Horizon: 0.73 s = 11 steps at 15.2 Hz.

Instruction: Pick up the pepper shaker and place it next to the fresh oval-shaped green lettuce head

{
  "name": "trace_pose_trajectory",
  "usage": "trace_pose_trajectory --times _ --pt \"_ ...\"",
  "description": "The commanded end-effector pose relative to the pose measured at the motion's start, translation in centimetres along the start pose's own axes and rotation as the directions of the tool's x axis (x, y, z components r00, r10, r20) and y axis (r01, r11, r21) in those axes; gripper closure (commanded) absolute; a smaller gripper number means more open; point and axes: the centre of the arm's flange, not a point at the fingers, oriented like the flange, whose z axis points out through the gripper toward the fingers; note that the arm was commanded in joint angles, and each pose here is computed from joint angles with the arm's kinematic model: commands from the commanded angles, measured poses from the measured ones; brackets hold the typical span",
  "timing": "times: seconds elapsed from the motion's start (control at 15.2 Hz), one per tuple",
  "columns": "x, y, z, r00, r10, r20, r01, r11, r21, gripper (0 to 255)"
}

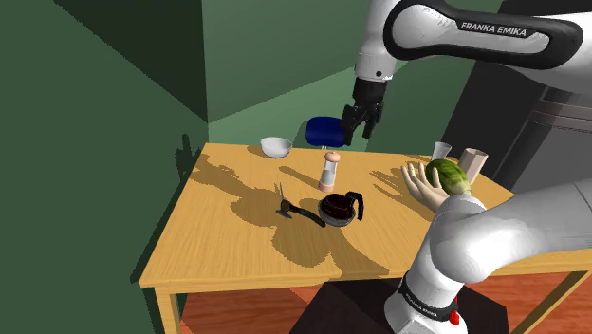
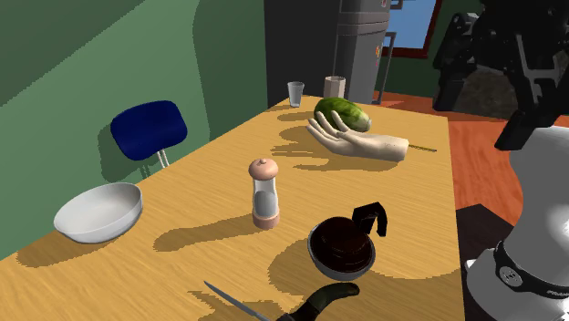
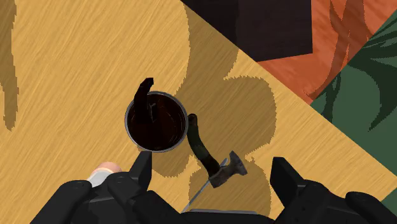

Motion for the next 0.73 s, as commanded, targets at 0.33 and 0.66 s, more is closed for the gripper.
trace_pose_trajectory --times 0.33,0.66 --pt "3.9 3.8 3.4 1.0 -0.004 0.002 0.004 1.0 -0.021 0" --pt "7.8 7.6 6.8 1.0 -0.008 0.004 0.008 0.999 -0.041 0"
